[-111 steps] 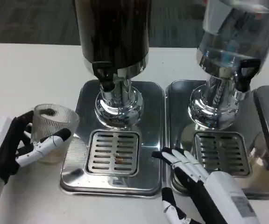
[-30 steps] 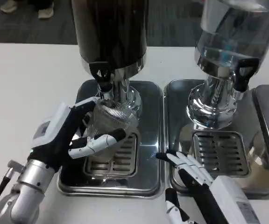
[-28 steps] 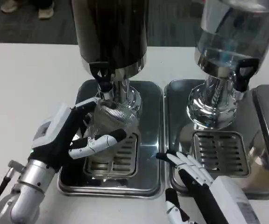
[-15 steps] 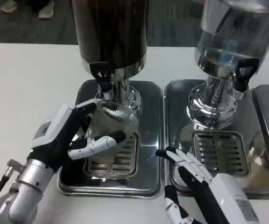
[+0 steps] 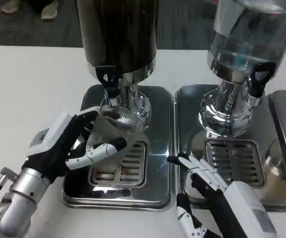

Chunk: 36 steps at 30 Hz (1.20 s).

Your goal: Grasp the cup under the faucet to collect the drink, then remove the cup.

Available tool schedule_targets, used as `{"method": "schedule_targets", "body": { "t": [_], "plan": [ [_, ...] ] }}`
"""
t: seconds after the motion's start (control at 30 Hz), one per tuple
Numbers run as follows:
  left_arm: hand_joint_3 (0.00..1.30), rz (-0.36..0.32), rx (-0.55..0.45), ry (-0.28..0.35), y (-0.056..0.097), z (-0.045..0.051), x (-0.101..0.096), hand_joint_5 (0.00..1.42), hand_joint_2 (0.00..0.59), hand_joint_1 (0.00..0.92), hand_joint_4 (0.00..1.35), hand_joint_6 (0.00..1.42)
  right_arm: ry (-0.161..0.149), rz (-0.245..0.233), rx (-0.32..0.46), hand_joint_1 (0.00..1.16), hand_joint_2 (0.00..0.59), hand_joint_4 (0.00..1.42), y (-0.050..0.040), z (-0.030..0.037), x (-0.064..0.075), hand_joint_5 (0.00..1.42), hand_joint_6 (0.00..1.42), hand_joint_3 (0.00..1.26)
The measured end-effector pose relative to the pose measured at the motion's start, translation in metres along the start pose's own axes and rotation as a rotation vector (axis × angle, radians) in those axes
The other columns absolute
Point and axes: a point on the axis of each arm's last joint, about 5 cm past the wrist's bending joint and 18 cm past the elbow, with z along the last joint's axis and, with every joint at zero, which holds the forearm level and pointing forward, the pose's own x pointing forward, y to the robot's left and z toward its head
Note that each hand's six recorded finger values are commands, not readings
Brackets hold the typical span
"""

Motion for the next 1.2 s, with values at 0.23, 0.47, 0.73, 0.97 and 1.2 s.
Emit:
{"method": "schedule_targets", "body": {
  "t": [0.23, 0.47, 0.73, 0.97, 1.2],
  "plan": [
    [0.40, -0.012, -0.003, 0.002, 0.004, -0.0014, -0.003, 0.54, 0.149, 0.113, 0.41, 0.60, -0.006, -0.005, -0.004, 0.46, 0.585, 0.10, -0.0013, -0.0005, 0.002, 0.08, 0.34, 0.18],
    [0.40, -0.015, -0.002, -0.004, 0.006, -0.0030, -0.010, 0.54, 0.148, 0.110, 0.40, 0.59, -0.013, -0.012, 0.001, 0.47, 0.585, 0.10, -0.0027, -0.0008, 0.004, 0.08, 0.34, 0.17],
    [0.33, -0.001, 0.017, -0.027, 0.013, -0.0025, -0.009, 0.41, 0.119, 0.062, 0.26, 0.47, -0.017, -0.016, -0.001, 0.47, 0.585, 0.10, -0.0035, -0.0010, 0.005, 0.09, 0.34, 0.17],
    [0.33, 0.000, 0.032, -0.010, 0.017, -0.0063, -0.019, 0.39, 0.108, 0.050, 0.25, 0.46, -0.021, -0.015, -0.001, 0.47, 0.585, 0.10, -0.0042, -0.0013, 0.006, 0.09, 0.35, 0.17],
    [0.30, 0.012, 0.035, -0.003, 0.019, -0.0073, -0.021, 0.34, 0.105, 0.042, 0.22, 0.42, -0.025, -0.022, -0.011, 0.48, 0.585, 0.10, -0.0068, -0.0025, 0.008, 0.09, 0.36, 0.17]
  ]
}}
